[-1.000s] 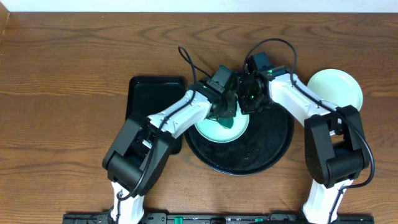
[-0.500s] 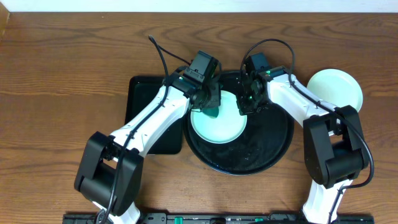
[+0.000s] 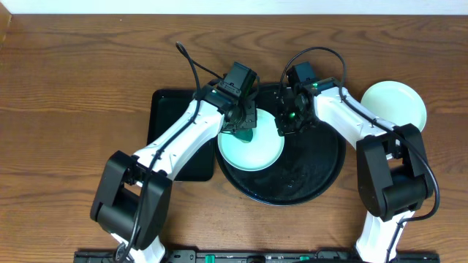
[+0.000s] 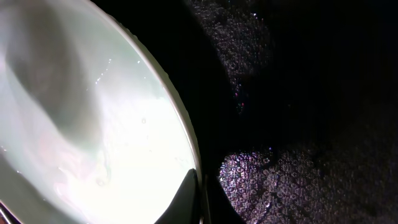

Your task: Clean dirty plates on tray and stack at the side

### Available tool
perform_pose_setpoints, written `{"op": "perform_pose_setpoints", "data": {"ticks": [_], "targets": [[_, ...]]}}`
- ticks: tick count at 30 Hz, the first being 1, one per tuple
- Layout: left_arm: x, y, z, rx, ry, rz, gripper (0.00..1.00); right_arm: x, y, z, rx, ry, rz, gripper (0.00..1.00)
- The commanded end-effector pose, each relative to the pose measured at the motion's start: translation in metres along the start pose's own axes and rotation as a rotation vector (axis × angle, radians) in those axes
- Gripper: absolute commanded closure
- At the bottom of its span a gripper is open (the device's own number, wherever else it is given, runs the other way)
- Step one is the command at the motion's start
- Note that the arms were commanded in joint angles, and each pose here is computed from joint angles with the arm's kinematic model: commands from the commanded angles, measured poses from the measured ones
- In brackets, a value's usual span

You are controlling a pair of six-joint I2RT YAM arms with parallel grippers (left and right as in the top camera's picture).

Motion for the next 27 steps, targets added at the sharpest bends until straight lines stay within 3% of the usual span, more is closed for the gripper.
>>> {"op": "perform_pose_setpoints", "data": {"ticks": [1,17,23,27], "targets": [[0.007,0.013,0.000,0.021,0.000,-0.045,0.93,0.008,0.008,0.003,0.024,-0.012,-0.029,0.99],[0.018,0.028,0.005,0.081,-0.088,-0.086,0.92,-0.003,0.008,0.003,0.021,-0.013,0.075,0.99],[0.014,0.021,0.005,0.249,-0.223,0.117,0.92,-0.003,0.008,0.002,0.017,-0.014,0.075,0.99],[0.022,0.018,-0.002,0.260,-0.254,0.146,0.93,-0.003,0.008,0.002,0.017,-0.014,0.075,0.99]]}}
Point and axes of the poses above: each gripper's point midway between its finger pads, its own y axis out along the fingers, its own x axis along the line the jaws close on, z = x × y, the point moved 6 cm from there along -y, back along the fingers, and after that the axes turned 9 degrees about -y, right-handed, at the moved point
